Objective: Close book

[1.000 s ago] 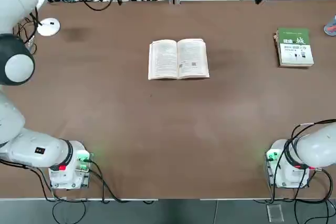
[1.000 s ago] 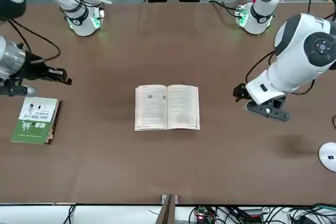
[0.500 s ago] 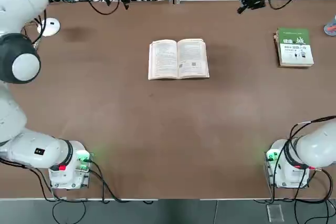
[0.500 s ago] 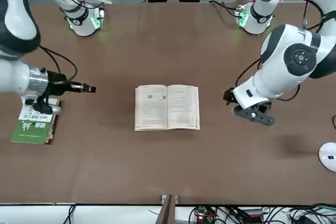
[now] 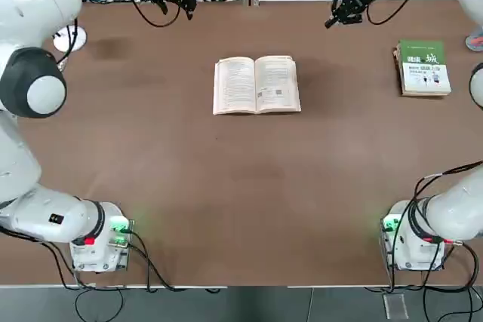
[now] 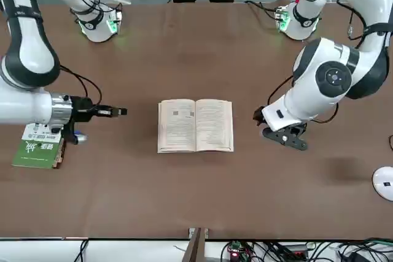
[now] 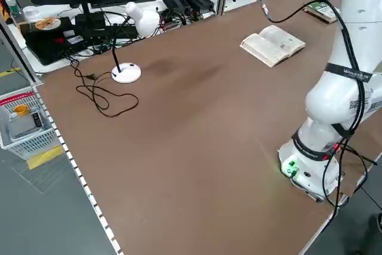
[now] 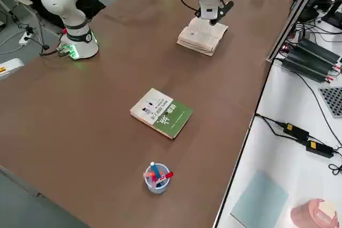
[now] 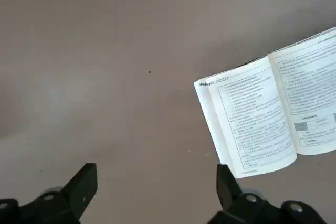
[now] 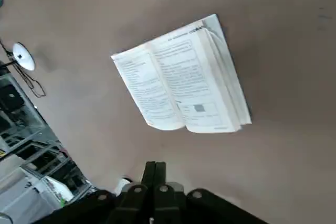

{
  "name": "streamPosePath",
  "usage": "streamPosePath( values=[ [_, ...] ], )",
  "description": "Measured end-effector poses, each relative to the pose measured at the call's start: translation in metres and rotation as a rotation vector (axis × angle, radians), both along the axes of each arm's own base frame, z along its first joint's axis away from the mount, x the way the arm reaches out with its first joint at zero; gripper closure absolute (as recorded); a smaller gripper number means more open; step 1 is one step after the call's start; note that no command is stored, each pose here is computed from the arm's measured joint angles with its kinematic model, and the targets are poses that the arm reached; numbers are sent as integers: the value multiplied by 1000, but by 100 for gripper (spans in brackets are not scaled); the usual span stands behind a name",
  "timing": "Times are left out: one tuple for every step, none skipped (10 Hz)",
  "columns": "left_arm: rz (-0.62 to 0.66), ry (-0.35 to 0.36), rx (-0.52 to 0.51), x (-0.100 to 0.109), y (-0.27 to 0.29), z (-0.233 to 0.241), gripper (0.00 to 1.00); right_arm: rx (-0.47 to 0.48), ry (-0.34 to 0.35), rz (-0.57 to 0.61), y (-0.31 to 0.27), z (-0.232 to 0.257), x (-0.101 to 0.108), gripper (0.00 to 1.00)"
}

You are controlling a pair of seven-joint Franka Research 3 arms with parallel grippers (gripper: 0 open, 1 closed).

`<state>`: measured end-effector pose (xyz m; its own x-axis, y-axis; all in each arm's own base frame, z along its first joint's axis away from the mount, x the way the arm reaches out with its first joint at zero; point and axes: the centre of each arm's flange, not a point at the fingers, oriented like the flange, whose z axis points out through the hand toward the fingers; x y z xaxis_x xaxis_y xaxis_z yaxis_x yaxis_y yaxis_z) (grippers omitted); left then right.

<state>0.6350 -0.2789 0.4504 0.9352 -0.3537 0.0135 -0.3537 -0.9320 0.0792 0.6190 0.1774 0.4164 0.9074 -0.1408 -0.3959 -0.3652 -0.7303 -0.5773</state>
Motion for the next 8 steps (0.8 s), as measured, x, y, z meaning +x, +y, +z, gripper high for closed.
streamPosePath(
  values=[
    [-3,3,0,1,-3,-5,0,2,-7,-2,6,-10,0,99],
    [-8,5,0,1,-7,-11,0,0,-14,-7,12,-21,0,99],
    [-14,8,0,0,-12,-18,0,1,-17,-15,18,-32,1,99],
    [-20,14,1,0,-17,-25,0,4,-24,-17,23,-43,2,99],
    [-25,19,2,-1,-22,-31,0,3,-35,-16,29,-53,3,99],
    [-28,24,3,-1,-25,-38,0,0,-48,-11,34,-64,3,99],
    [-28,29,4,0,-25,-43,0,1,-59,2,38,-77,4,99],
    [-27,33,6,1,-25,-47,0,10,-64,15,40,-90,3,99]
  ],
)
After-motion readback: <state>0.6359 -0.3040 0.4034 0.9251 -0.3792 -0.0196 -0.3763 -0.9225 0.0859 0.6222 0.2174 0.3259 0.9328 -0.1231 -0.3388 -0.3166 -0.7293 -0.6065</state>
